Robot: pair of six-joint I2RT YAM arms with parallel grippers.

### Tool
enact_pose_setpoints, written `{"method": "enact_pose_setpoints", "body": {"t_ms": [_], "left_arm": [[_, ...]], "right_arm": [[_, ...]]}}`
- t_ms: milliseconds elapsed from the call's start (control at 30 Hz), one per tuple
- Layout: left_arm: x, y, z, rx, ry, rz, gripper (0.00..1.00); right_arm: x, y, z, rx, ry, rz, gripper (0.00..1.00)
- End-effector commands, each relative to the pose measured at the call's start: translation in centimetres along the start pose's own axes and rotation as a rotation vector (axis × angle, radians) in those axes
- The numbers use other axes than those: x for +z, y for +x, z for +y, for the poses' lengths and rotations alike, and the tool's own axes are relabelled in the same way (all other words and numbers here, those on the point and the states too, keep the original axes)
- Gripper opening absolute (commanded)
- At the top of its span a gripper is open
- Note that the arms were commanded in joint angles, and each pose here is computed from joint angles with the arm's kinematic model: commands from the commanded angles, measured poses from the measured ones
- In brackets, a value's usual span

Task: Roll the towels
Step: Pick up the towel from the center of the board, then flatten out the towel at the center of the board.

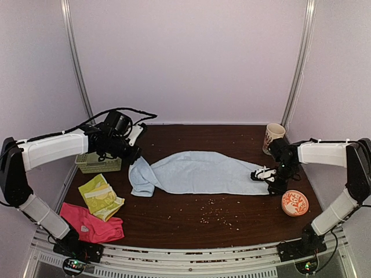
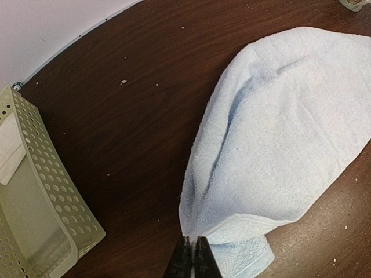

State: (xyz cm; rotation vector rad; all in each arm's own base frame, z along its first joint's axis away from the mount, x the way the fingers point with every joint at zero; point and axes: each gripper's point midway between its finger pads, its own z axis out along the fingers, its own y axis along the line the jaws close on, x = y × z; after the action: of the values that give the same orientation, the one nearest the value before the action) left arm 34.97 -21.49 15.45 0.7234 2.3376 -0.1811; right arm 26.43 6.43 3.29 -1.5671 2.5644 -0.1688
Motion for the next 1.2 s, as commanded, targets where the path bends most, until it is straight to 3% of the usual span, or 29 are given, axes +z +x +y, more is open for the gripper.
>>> {"method": "enact_pose_setpoints", "body": {"t_ms": [0,133,267,367,533,833,1000,1167], "left_arm": [[-1.0,-1.3,0.6,0.007,-0.027,-0.050,0.00],[-1.0,-0.9,0.8,0.005,-0.038,-0.049,0.00],[-1.1,-0.8,1.1,0.004,-0.056,-0.050,0.00],[-1.1,-1.4,1.7,0.008,-0.089,-0.066,0.00],[-2.2,-4.7,4.4,-0.029,-0.171,-0.131,0.00],[-10.2,-16.0,9.7,-0.058,-0.305,-0.427,0.00],[-16.0,-17.4,8.9,-0.029,-0.287,-0.560,0.00],[-21.9,-14.7,7.3,0.028,-0.262,-0.702,0.00]], "right_arm": [[0.7,-0.1,-0.7,0.024,0.024,0.022,0.35],[0.6,0.0,-0.8,0.028,0.040,0.018,0.28],[-0.2,-0.4,-1.7,0.038,0.077,0.004,0.08],[-1.3,-1.0,-3.7,0.062,0.146,-0.012,0.01],[-5.8,-4.1,-10.0,0.199,0.262,-0.142,0.00],[-17.6,-7.5,-22.4,0.444,0.426,-0.417,0.00],[-23.3,-7.3,-21.7,0.431,0.413,-0.576,0.00],[-26.9,-5.6,-18.0,0.384,0.472,-0.679,0.00]]}}
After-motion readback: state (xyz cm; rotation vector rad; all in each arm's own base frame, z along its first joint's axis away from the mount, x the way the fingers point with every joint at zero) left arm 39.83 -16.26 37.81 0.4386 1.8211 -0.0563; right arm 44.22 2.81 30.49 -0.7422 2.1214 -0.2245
